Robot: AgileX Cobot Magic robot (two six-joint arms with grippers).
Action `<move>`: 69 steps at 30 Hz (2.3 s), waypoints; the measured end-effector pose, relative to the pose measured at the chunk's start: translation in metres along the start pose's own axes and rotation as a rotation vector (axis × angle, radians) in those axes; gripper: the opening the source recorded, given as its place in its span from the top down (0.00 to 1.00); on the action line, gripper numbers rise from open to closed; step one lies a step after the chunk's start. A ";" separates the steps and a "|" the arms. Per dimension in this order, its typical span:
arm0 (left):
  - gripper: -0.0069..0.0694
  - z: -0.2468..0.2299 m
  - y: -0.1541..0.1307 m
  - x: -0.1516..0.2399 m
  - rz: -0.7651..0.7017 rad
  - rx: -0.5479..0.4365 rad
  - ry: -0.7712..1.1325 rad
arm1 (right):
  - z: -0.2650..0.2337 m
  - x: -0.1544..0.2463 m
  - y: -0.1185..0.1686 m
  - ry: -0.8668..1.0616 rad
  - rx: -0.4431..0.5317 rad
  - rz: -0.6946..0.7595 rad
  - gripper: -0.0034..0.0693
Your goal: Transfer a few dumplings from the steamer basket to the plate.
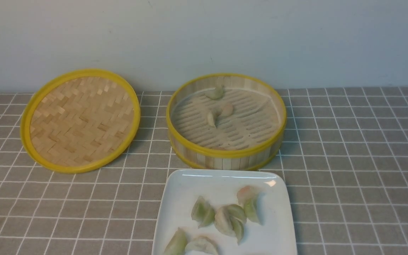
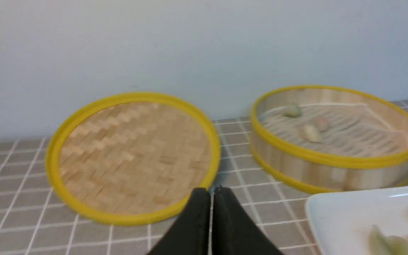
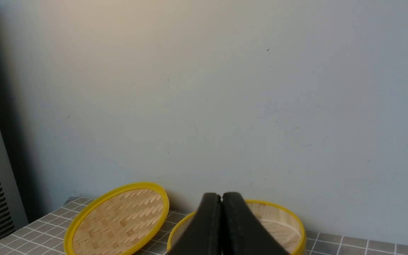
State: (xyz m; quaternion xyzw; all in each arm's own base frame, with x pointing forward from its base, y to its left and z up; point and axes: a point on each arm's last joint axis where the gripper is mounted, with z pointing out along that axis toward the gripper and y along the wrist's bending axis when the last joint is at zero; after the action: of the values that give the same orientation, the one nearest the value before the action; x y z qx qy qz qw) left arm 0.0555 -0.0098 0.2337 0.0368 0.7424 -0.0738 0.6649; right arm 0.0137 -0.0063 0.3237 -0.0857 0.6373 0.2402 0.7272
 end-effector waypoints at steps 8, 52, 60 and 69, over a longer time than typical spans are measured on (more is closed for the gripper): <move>0.92 0.004 0.008 0.058 -0.001 -0.086 0.148 | 0.000 0.001 0.000 0.005 0.003 -0.001 0.97; 0.92 0.003 0.008 0.062 0.001 -0.090 0.189 | -0.001 0.005 0.012 0.040 -0.138 -0.097 0.97; 0.92 0.003 0.008 0.062 0.001 -0.090 0.190 | 0.005 0.019 0.009 0.057 -0.004 -0.156 0.97; 0.92 0.003 0.008 0.062 0.001 -0.090 0.190 | 0.015 0.104 -0.025 0.283 0.415 -0.166 0.97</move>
State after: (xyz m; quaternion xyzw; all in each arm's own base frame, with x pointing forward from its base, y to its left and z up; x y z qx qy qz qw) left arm 0.0525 -0.0051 0.1712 0.0139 0.8047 -0.0363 0.5924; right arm 0.0464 0.0035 0.2214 -0.0195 0.7589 0.0297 0.6502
